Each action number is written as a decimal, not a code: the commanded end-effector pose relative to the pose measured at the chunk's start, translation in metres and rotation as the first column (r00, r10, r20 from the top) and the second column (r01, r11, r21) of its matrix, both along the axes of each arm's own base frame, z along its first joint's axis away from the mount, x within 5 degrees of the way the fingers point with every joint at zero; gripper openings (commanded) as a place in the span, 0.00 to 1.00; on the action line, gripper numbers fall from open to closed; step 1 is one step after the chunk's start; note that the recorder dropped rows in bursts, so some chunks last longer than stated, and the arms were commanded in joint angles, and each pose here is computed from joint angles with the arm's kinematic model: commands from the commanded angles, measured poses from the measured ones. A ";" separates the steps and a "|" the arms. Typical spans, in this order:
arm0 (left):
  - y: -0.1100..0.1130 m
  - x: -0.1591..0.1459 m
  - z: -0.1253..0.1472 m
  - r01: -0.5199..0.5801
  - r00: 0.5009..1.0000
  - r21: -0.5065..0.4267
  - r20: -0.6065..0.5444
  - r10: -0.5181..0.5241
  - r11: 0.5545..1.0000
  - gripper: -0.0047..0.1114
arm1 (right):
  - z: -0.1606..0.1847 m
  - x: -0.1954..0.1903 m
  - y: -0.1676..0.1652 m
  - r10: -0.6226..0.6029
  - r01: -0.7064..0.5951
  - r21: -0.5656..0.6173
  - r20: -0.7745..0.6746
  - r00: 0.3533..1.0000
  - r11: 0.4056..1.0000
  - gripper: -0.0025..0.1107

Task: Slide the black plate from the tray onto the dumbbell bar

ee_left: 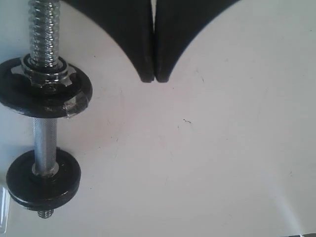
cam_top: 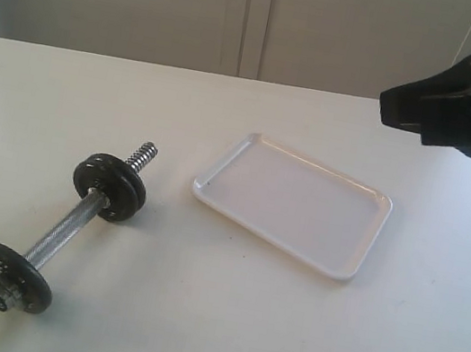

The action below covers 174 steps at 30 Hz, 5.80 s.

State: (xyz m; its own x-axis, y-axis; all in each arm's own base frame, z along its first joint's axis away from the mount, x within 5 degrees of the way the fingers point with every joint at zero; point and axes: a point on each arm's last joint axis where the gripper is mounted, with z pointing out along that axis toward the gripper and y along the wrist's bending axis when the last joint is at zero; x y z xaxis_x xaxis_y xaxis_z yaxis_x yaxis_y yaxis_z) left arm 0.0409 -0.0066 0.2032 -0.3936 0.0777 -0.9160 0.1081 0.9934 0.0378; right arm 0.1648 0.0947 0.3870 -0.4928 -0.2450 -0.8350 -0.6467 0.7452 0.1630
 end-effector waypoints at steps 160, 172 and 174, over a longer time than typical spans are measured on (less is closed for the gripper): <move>0.002 0.011 -0.035 -0.051 0.996 -0.068 0.064 0.055 0.996 0.04 | -0.202 -0.112 -0.085 -0.268 0.454 -0.218 0.564 0.781 0.864 0.02; 0.002 0.011 -0.035 -0.051 0.996 -0.068 0.064 0.055 0.996 0.04 | -0.202 -0.111 -0.090 -0.332 0.524 -0.218 0.564 0.756 0.823 0.02; 0.002 0.011 -0.035 -0.051 0.996 -0.068 0.064 0.055 0.996 0.04 | -0.202 -0.111 -0.090 -0.332 0.524 -0.218 0.564 0.756 0.823 0.02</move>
